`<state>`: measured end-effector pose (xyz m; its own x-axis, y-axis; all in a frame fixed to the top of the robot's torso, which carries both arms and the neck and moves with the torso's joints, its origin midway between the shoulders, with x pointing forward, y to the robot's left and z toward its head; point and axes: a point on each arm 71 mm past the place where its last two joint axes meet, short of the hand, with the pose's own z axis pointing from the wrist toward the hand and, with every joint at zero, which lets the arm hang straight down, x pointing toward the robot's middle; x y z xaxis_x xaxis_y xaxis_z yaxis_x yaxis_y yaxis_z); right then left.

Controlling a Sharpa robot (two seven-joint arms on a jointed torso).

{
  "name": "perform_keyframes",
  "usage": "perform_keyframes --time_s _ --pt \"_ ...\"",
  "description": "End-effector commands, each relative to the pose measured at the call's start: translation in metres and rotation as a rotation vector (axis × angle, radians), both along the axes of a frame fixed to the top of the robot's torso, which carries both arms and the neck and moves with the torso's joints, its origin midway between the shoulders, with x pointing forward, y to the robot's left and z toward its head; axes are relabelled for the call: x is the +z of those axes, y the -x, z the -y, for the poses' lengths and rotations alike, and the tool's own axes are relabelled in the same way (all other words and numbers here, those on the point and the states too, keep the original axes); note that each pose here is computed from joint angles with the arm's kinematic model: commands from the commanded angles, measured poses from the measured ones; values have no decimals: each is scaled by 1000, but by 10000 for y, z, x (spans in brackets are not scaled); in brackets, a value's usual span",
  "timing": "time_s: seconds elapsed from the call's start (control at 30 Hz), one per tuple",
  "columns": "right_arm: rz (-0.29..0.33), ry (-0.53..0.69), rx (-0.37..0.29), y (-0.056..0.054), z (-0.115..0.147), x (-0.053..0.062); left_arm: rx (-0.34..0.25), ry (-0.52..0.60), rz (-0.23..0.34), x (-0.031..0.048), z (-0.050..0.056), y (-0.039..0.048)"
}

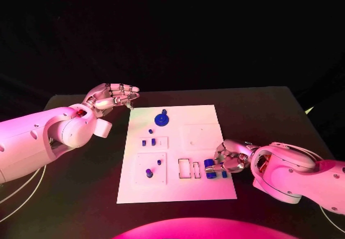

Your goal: Assemble the parts on the task board

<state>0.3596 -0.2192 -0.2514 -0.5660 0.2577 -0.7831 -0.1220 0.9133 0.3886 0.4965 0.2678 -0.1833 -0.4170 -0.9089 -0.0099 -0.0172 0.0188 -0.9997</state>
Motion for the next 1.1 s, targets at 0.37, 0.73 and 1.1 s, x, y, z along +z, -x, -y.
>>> perform_keyframes --time_s 0.37,0.73,1.1 --pt "-14 104 11 16 -81 -171 -26 12 -6 5 24 11" --pt "5 2 -70 22 -100 -150 -26 11 -8 4 16 13" --pt "-53 -149 -134 61 -193 31 -25 9 -12 0 18 8"
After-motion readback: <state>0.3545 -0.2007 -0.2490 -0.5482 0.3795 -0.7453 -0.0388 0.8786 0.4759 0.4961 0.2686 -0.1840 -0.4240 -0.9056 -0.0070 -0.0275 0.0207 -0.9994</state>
